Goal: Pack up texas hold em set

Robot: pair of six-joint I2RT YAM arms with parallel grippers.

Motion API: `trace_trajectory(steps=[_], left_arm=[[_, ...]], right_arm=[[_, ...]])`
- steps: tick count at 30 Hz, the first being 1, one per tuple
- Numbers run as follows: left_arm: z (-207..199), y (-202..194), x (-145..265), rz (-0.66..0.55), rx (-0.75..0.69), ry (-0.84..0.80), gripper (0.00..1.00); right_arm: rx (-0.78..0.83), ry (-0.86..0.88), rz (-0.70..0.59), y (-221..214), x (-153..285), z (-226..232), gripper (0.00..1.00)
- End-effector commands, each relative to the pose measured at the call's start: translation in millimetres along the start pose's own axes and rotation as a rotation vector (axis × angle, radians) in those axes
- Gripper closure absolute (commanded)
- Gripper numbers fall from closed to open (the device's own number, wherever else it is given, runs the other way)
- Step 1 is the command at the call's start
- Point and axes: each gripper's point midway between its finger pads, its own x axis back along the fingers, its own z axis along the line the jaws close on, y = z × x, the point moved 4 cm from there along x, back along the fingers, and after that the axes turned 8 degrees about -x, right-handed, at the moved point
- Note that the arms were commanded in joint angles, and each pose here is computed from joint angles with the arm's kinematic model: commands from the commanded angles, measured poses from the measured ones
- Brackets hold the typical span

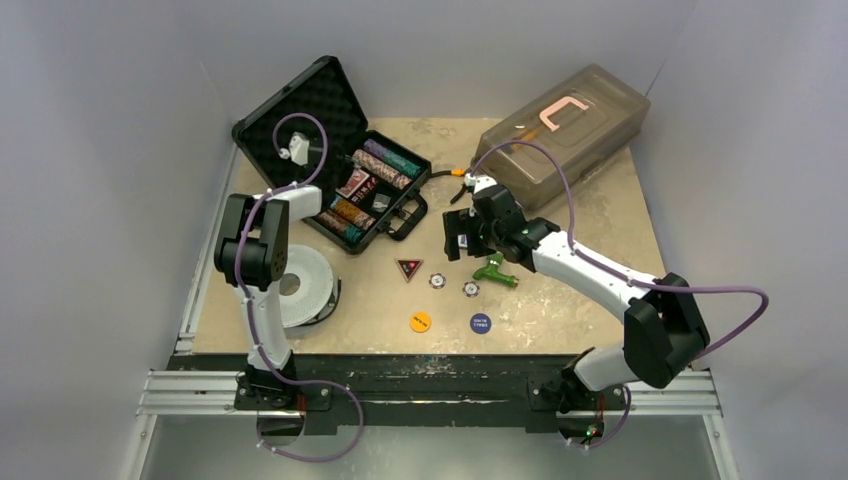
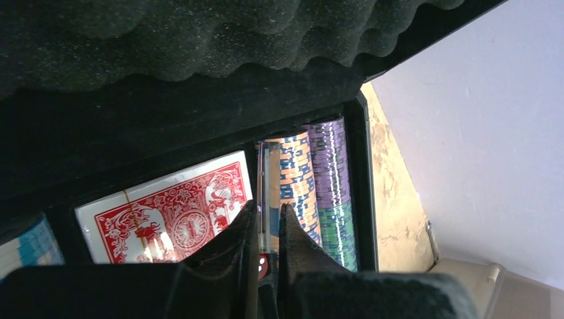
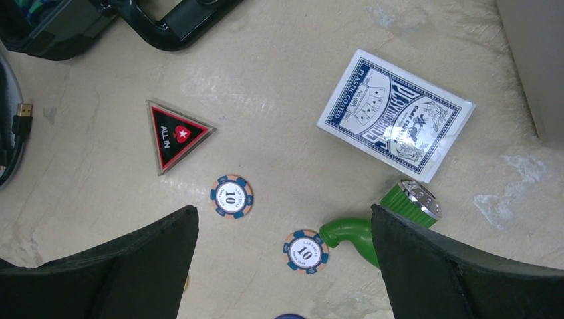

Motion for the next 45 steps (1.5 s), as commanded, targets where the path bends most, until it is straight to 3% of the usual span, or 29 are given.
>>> trace_trajectory(steps=[1,9,13,16,19,29,33,39,45], left_arm=[[-16,22,2,-0.055,0.061,-0.019,1.0],[-10,21,24,0.01,0.02,0.042,0.5],[-12,30,51,0.047,-0.032,0.068,0.37],[-16,31,76,0.145,-0.076,0.097,0.32],[-28,22,107,0.25,-0.117,0.048,0.07],[-56,-33,242,0.465,-0.3,-0.33,0.04],[-50,-53,293,0.53,-0.408,-0.444,0.03],[-35,-40,345,0.46,-0.473,-0.533,0.01],[-21,-27,368,0.394,-0.541,-0.515,0.01]], right_arm=[[0.009,0.044,-0.057,24,5,11,0.01],[0.071,-0.092,0.049,37,-5,3,0.01],[0.061,-0.129,0.072,39,-17,2,0.01],[0.067,-0.166,0.071,42,-28,-4,0.01],[0.092,-0.205,0.049,42,-45,-20,0.01],[-0.245,-0.249,-0.085,14,-56,-58,0.01],[-0.276,-0.203,-0.108,7,-64,-56,0.01],[-0.175,-0.053,-0.125,6,-82,-32,0.01],[0.049,0.153,-0.084,-8,-80,39,0.01]])
